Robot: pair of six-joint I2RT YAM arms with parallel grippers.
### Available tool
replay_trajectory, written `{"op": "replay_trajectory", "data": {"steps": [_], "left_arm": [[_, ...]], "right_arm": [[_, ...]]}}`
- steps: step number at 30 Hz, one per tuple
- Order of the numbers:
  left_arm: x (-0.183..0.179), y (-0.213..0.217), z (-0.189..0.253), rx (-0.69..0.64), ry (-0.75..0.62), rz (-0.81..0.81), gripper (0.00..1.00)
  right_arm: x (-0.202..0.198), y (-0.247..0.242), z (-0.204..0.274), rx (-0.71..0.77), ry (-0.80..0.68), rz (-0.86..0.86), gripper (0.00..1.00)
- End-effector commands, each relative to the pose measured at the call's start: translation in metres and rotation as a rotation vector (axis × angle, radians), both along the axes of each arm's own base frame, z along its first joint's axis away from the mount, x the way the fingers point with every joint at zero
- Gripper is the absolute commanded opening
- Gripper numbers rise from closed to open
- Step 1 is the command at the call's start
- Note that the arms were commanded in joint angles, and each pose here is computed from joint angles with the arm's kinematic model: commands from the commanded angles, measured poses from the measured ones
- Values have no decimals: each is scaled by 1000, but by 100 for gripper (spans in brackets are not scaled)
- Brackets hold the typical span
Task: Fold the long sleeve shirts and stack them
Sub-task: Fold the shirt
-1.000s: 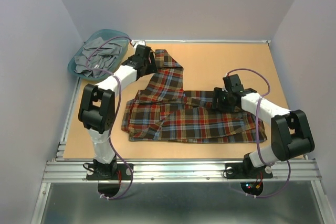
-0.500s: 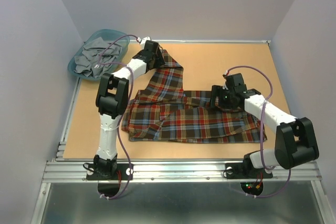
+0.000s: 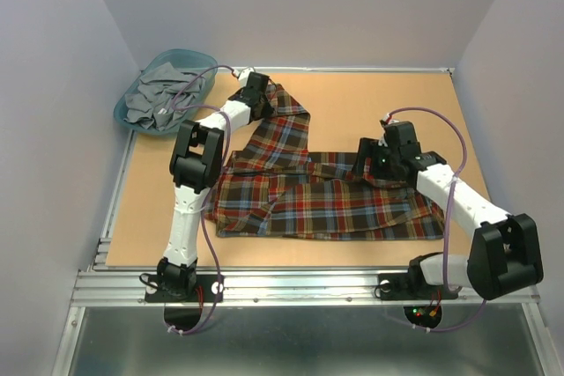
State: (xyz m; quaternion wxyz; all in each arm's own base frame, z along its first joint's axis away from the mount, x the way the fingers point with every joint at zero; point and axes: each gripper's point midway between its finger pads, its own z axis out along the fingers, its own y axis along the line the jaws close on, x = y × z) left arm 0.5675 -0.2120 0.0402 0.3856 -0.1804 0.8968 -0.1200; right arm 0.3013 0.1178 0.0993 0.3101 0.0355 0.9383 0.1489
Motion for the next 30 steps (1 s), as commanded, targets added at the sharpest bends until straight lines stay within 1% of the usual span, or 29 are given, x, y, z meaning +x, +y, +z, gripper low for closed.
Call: {"op": "replay_trajectory", "data": {"steps": [1, 2, 3, 4, 5, 6, 10, 11, 12, 13, 15, 16, 17, 18, 19, 20, 21, 22, 23, 24, 25, 26, 27, 28, 29, 30], "left_arm": [[22, -6, 35, -33, -109, -5, 23], [22, -6, 34, -32, -111, -8, 19], [23, -6, 33, -34, -112, -9, 10], [24, -7, 34, -36, -119, -17, 4], [24, -8, 35, -39, -121, -22, 4], [24, -9, 38, -42, -128, -27, 0], [17, -6, 65, -48, -160, -34, 0], [13, -6, 87, -62, -191, -35, 0], [9, -6, 97, -75, -200, -28, 0], [-1, -3, 116, -95, -217, -20, 0], [-15, -4, 131, -136, -220, -1, 0], [-28, -1, 125, -135, -191, 9, 0], [-40, 0, 151, -159, -220, 12, 0], [-50, -1, 158, -171, -218, 15, 0], [-67, 1, 148, -166, -177, 21, 0], [-81, -4, 153, -167, -176, 12, 0], [-97, -4, 181, -192, -217, 7, 0], [-117, -2, 169, -190, -178, 11, 0], [-140, -8, 191, -217, -209, -7, 0], [-163, -5, 175, -201, -157, -6, 0], [-180, -7, 176, -214, -147, -5, 0], [-195, -5, 178, -240, -140, 24, 0], [-222, -12, 199, -291, -164, -3, 0], [-245, -6, 181, -276, -107, 2, 0], [-270, -10, 200, -341, -132, -9, 0], [-286, -7, 197, -344, -115, -14, 0]], "right_arm": [[-6, -2, 2, 7, -13, -29, 86], [-7, -2, 2, 7, -13, -32, 86], [-8, -2, 3, 10, -15, -36, 86], [-8, -2, 6, 19, -23, -41, 86], [-7, -2, 9, 21, -30, -43, 86], [-7, -2, 13, 28, -42, -52, 86], [-4, -4, 25, 36, -77, -76, 86], [-2, -5, 31, 35, -94, -79, 86], [-1, -6, 33, 29, -99, -82, 86], [4, -8, 41, 20, -123, -92, 86], [9, -12, 49, -2, -142, -105, 86], [16, -13, 61, -10, -172, -108, 86], [18, -14, 64, -12, -178, -113, 86], [20, -13, 69, -9, -185, -110, 86], [21, -11, 73, -5, -193, -100, 86], [24, -10, 82, 3, -213, -97, 86], [23, -9, 85, 7, -220, -93, 86], [23, -8, 88, 12, -225, -88, 86], [23, -7, 90, 18, -229, -86, 86], [22, -6, 93, 29, -234, -86, 86], [21, -6, 93, 35, -232, -90, 86], [19, -1, 95, 62, -225, -73, 86], [17, 2, 95, 74, -217, -64, 86], [15, 4, 97, 87, -218, -54, 86], [13, 8, 101, 104, -224, -33, 86], [12, 8, 100, 100, -226, -23, 86]]}}
